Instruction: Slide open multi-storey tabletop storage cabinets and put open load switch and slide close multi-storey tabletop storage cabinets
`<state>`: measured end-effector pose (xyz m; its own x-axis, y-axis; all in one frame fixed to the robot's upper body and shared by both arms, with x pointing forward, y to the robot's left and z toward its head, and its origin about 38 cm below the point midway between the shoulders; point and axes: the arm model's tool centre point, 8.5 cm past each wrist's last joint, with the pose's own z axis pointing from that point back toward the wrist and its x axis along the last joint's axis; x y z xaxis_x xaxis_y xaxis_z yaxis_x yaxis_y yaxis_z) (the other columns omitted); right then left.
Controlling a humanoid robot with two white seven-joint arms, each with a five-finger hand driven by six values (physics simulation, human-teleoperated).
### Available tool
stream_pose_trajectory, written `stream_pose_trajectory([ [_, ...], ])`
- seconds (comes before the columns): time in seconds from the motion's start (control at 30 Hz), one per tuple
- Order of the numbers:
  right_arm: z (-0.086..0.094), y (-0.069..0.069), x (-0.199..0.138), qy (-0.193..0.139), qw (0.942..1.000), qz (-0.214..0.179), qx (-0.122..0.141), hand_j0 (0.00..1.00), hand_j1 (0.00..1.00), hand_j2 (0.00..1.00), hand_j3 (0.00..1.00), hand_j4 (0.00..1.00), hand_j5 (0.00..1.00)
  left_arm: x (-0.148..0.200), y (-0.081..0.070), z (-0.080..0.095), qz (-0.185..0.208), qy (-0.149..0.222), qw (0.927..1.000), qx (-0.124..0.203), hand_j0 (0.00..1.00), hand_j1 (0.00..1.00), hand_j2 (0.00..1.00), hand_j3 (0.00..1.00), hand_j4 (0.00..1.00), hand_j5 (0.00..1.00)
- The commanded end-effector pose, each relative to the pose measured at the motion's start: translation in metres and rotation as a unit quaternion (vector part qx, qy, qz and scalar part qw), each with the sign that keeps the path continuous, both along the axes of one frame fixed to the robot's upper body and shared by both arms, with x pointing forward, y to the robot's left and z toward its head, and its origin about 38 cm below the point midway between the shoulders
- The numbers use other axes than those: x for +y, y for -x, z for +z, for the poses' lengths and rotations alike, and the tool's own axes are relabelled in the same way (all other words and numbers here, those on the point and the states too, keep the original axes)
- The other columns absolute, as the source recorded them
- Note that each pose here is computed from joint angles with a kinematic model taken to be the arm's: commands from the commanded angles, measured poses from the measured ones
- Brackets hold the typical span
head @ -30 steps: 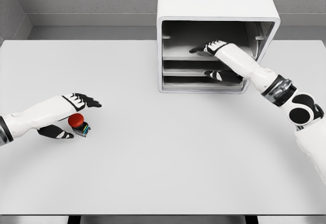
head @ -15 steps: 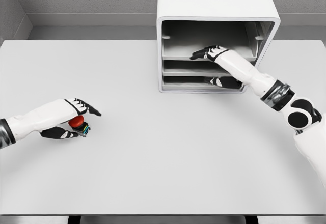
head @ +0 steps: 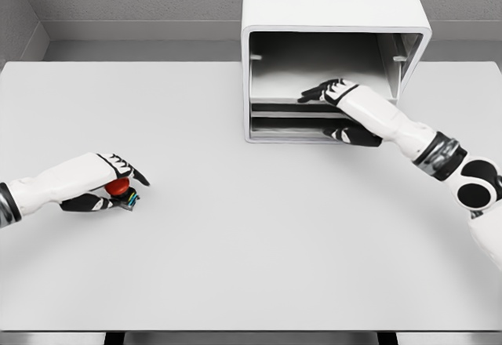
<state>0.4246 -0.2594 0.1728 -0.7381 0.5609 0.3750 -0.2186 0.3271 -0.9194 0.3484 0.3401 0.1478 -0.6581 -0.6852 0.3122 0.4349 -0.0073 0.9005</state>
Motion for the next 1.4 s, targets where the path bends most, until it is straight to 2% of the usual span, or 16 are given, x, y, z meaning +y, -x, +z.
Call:
stream_pose_trajectory([
  [0.0,0.004,0.001,-0.003,0.001,1.0,0.0,-0.003,0.78,0.78,0.78,0.78,0.78,0.78,0.002,0.0,-0.001,0.003,0.001,1.0,0.002,0.63,0.63,0.63,0.63,0.63,0.63],
  [0.1,0.007,0.004,-0.004,0.002,1.0,0.002,-0.008,0.78,0.78,0.78,0.78,0.78,0.78,0.002,0.0,-0.001,0.003,0.001,1.0,0.002,0.51,0.51,0.51,0.51,0.51,0.51],
  [0.17,0.01,0.011,-0.01,-0.007,0.9999,-0.005,-0.015,0.78,0.78,0.78,0.78,0.78,0.78,0.001,0.0,0.0,0.003,0.001,1.0,0.002,0.44,0.44,0.44,0.44,0.44,0.44],
  [0.37,0.011,0.017,-0.013,-0.005,0.9999,-0.003,-0.015,0.78,0.78,0.78,0.78,0.78,0.78,0.0,-0.001,0.005,0.0,0.001,1.0,-0.006,0.37,0.37,0.37,0.37,0.37,0.37],
  [0.67,0.01,0.02,-0.015,-0.006,0.9999,-0.006,-0.014,0.78,0.78,0.78,0.78,0.78,0.78,-0.005,-0.001,0.013,-0.008,0.003,0.9998,-0.019,0.37,0.37,0.37,0.37,0.37,0.37],
  [1.0,0.017,0.036,-0.018,-0.011,0.9995,-0.003,-0.029,0.78,0.78,0.78,0.78,0.78,0.78,-0.006,-0.001,0.022,-0.01,0.005,0.9994,-0.033,0.37,0.37,0.37,0.37,0.37,0.37],
  [1.17,0.016,0.04,-0.023,-0.002,0.9996,-0.003,-0.027,0.78,0.78,0.78,0.78,0.78,0.78,-0.004,-0.001,0.028,-0.007,0.007,0.9991,-0.041,0.38,0.38,0.38,0.38,0.38,0.38],
  [1.27,0.021,0.05,-0.028,0.0,0.9994,-0.005,-0.035,0.78,0.78,0.78,0.78,0.78,0.78,-0.008,0.0,0.033,-0.013,0.009,0.9987,-0.048,0.38,0.38,0.38,0.38,0.38,0.38],
  [1.37,0.019,0.053,-0.029,0.001,0.9995,-0.005,-0.032,0.78,0.78,0.78,0.78,0.78,0.78,-0.011,0.001,0.039,-0.017,0.012,0.9981,-0.057,0.38,0.38,0.38,0.38,0.38,0.38],
])
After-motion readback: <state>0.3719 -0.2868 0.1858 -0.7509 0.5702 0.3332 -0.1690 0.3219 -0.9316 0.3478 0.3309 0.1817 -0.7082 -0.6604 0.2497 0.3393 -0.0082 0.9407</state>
